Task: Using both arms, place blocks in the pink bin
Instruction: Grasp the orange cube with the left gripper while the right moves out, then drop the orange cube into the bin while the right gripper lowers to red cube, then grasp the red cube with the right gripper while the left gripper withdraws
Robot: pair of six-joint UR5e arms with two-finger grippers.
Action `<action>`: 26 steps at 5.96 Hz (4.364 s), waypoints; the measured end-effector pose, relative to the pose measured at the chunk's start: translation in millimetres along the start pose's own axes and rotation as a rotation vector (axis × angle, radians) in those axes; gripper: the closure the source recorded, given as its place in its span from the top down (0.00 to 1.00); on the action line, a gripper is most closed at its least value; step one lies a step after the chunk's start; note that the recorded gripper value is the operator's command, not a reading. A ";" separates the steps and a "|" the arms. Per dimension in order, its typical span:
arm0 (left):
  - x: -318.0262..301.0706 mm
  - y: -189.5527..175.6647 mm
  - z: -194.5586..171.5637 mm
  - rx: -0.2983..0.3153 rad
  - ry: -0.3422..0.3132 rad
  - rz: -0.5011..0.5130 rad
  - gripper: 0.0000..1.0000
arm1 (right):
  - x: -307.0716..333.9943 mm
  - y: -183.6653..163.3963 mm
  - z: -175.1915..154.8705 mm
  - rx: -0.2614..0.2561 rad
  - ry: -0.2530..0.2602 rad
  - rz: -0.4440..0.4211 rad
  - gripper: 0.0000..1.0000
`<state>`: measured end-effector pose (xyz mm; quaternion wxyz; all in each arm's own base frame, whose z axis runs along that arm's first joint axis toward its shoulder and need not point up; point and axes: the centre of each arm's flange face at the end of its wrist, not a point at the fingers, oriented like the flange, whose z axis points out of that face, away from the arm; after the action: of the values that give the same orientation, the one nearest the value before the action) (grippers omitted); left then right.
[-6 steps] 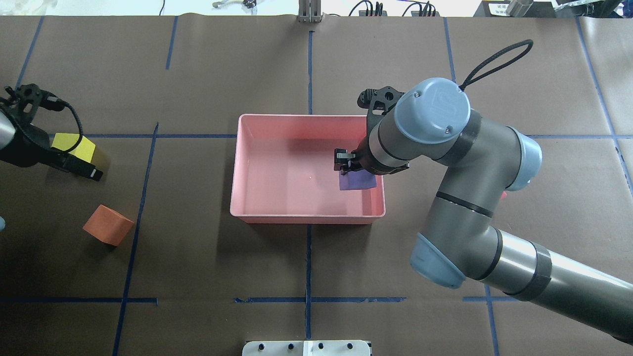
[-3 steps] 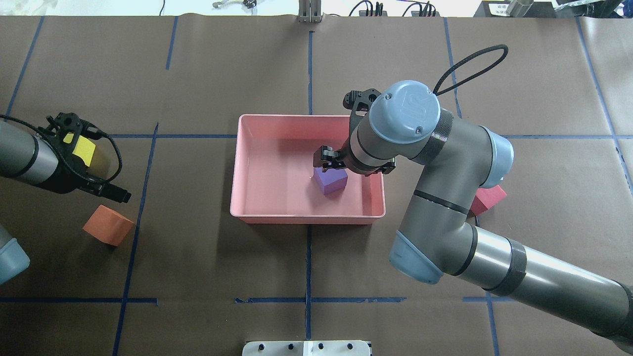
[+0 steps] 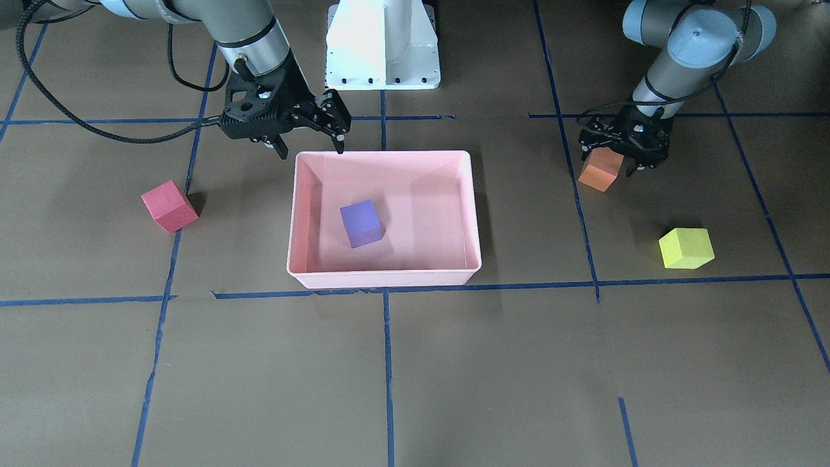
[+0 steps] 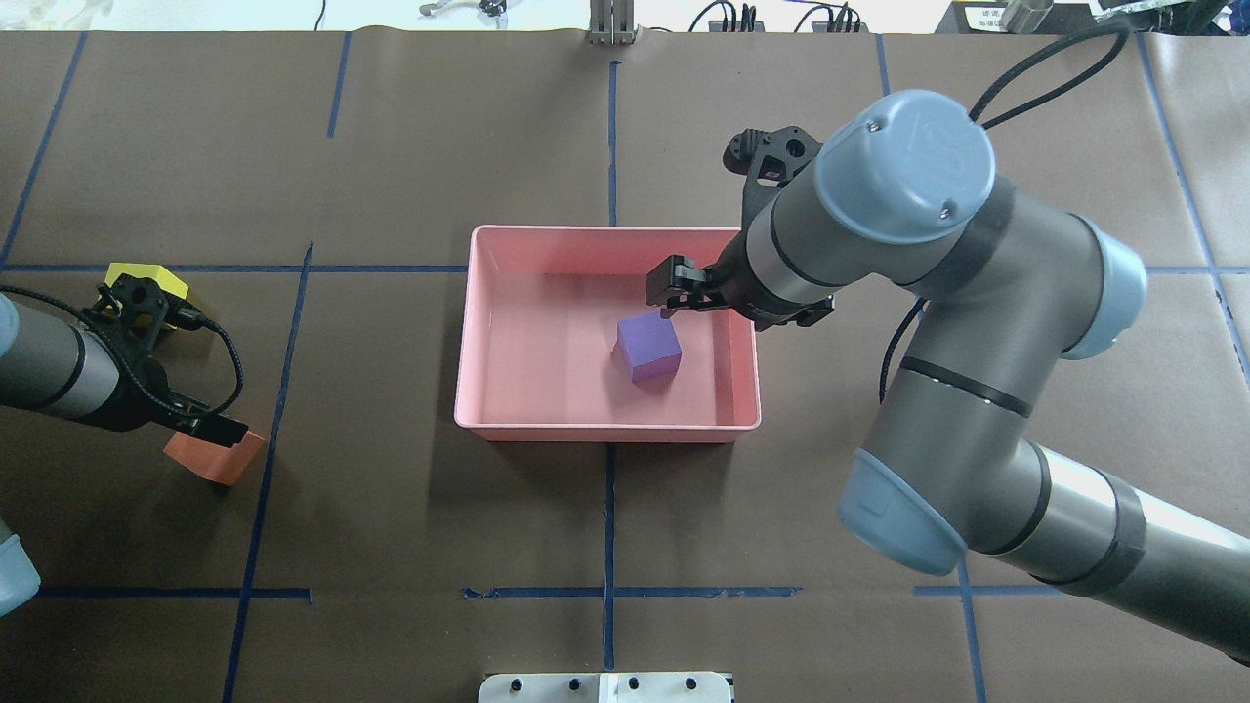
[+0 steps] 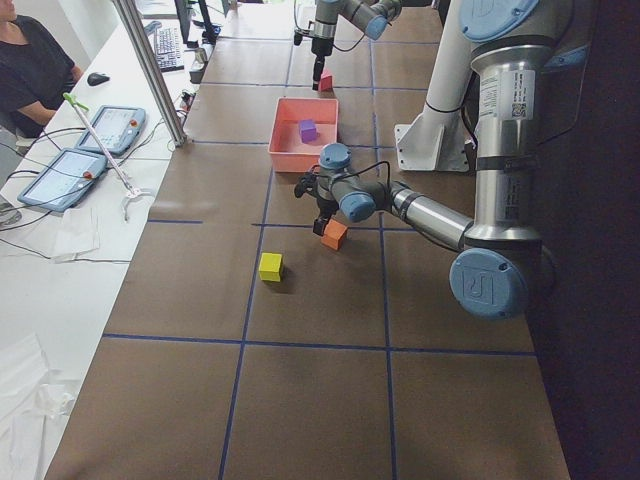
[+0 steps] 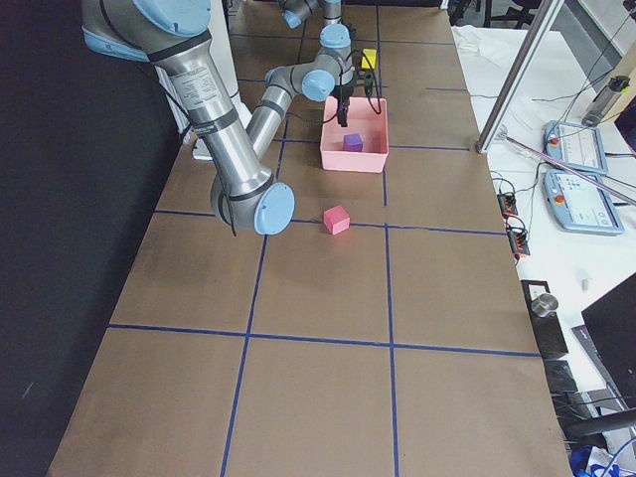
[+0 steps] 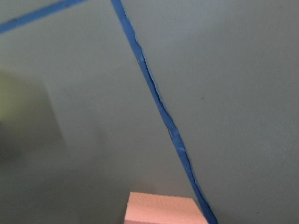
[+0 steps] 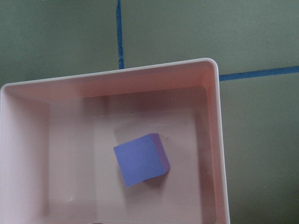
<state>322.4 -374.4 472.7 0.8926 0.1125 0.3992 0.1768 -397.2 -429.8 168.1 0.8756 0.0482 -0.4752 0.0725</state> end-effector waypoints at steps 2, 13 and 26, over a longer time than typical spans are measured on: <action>8.0 7.6 13.2 -0.028 0.002 0.005 0.90 | 51.8 -11.9 -15.4 -0.011 0.024 -0.006 1.00; 291.4 -195.6 -91.1 0.139 0.231 -0.479 0.05 | 239.3 -39.6 55.0 -0.172 0.292 -0.549 1.00; 254.5 -175.5 -114.5 0.247 0.195 -0.479 0.99 | 241.9 -14.5 132.4 -0.309 0.351 -0.722 0.00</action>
<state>433.4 -424.5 166.3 0.8459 0.1053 0.5167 -0.0793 -373.9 -444.8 442.8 0.9092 0.0667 -0.2769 -0.3037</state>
